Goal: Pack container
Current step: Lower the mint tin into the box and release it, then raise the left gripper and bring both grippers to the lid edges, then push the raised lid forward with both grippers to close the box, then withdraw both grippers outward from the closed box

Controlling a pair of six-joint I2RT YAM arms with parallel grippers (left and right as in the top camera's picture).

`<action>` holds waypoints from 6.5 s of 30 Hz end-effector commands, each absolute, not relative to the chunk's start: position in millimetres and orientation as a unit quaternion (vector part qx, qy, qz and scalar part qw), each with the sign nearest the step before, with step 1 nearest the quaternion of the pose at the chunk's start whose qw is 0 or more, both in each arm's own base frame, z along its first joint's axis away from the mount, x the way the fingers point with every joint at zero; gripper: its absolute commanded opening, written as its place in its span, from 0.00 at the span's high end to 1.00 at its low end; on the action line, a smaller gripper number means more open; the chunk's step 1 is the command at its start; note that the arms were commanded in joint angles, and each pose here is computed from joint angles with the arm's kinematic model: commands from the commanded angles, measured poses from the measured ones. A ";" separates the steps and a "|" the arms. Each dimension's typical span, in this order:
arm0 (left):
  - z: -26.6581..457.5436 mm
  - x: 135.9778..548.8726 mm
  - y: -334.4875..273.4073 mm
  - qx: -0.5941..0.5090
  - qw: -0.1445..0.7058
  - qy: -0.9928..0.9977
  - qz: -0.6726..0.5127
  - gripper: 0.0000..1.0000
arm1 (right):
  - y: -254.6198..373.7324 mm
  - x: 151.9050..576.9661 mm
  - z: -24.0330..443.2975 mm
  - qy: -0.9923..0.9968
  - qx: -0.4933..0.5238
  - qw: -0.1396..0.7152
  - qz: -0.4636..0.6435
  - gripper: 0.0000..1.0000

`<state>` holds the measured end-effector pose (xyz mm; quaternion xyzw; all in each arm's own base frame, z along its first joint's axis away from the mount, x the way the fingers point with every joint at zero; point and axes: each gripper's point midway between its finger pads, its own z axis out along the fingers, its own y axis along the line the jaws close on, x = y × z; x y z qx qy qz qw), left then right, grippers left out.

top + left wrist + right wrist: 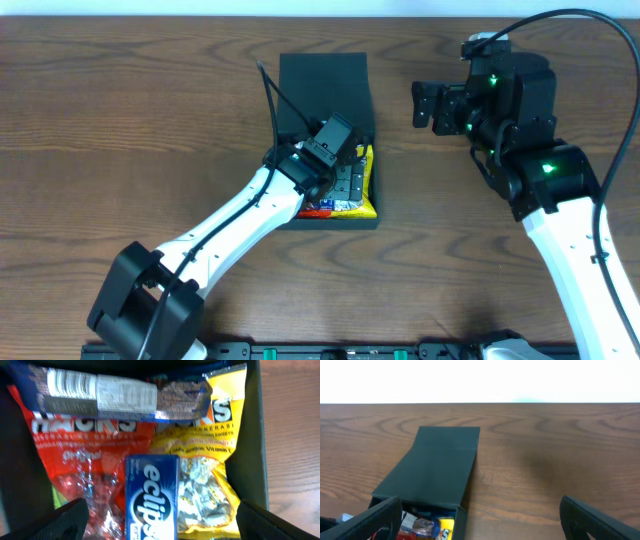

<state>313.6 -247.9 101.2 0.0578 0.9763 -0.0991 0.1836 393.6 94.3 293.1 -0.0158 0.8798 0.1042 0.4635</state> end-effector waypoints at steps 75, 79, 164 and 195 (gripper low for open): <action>3.9 536.8 -144.7 -0.156 0.123 0.926 -0.322 0.94 | 163.6 498.2 13.7 0.901 0.125 0.207 0.361 0.98; 9.7 533.5 -153.1 -0.144 0.113 0.919 -0.349 0.94 | 175.2 491.9 21.0 0.891 0.107 0.190 0.397 0.98; 220.3 436.1 -106.3 0.079 0.223 0.943 -0.235 0.94 | 158.2 510.5 90.3 0.837 0.019 0.257 0.482 0.98; 316.4 246.4 -114.2 0.179 0.243 0.912 -0.277 0.94 | 158.5 326.5 228.5 0.948 -0.069 0.246 0.188 0.98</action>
